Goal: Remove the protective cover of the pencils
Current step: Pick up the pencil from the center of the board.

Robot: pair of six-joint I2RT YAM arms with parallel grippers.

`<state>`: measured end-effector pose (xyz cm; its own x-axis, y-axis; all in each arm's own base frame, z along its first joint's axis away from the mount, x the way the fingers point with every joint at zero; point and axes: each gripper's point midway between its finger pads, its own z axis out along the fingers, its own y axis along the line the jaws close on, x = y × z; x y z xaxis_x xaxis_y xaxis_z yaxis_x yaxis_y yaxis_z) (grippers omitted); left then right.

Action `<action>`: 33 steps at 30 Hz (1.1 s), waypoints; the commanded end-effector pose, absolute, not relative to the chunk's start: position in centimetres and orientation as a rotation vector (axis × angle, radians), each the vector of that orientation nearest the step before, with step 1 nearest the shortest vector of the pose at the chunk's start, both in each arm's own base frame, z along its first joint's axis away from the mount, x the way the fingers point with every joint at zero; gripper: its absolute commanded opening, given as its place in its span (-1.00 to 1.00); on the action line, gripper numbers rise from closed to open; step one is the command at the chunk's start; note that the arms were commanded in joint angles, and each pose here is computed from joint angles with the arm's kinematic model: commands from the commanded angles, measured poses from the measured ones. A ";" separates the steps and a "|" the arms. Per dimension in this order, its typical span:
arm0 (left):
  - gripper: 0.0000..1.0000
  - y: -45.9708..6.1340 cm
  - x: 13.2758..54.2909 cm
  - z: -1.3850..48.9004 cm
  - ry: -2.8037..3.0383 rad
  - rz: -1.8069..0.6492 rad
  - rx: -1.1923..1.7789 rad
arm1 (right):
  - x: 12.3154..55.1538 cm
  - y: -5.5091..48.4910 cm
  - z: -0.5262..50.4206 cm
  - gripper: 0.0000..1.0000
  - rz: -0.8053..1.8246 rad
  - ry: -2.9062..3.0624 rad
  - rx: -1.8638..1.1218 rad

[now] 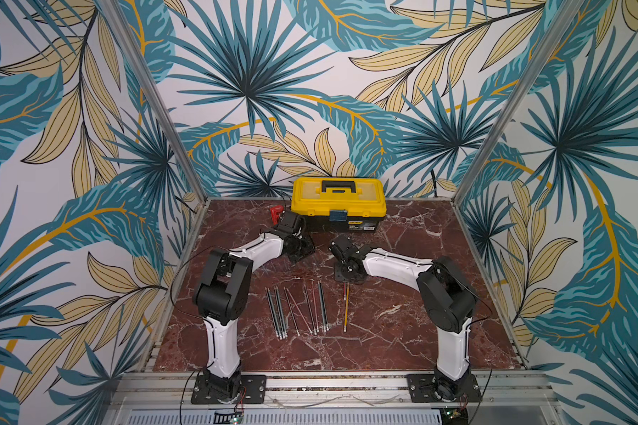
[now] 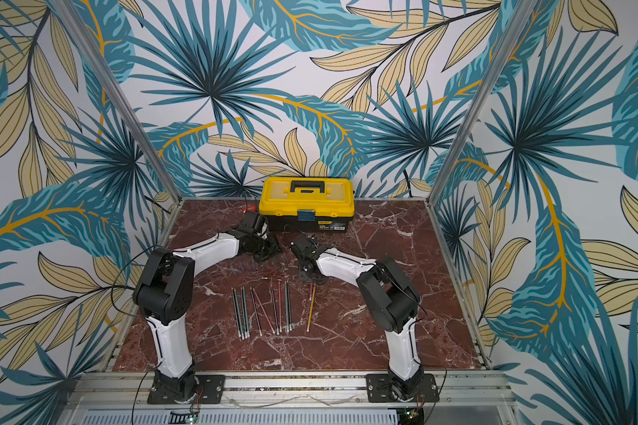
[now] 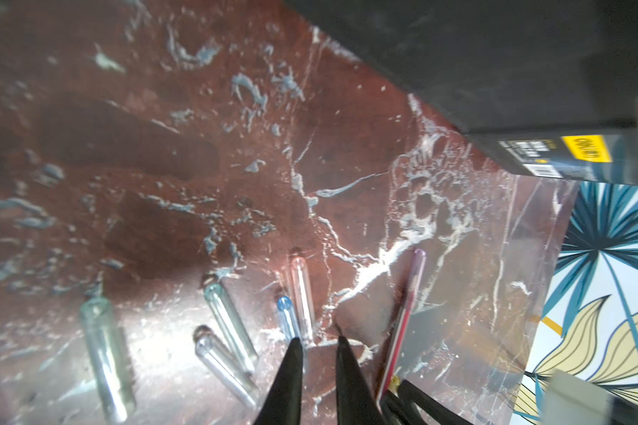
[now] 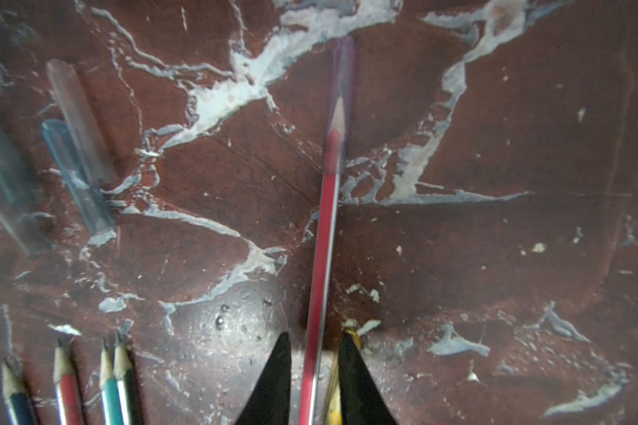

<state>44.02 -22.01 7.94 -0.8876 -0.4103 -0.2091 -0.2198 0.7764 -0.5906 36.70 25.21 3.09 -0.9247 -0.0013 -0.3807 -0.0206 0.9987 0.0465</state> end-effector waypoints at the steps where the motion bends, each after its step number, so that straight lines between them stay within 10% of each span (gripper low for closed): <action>1: -0.62 -21.3 44.1 8.9 2.594 -0.810 -0.470 | 36.5 25.0 2.3 -0.51 0.047 2.784 -0.030; 33: -0.61 -22.6 44.1 12.4 2.451 -0.871 -0.342 | 34.9 27.4 7.3 -1.00 0.413 2.711 0.005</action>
<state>44.41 -22.25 11.94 -0.8418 -0.4185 -0.3411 -0.1106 0.7520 -0.6498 35.35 26.58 5.68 -0.9293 0.0322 -0.3680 -0.0459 0.9784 0.2016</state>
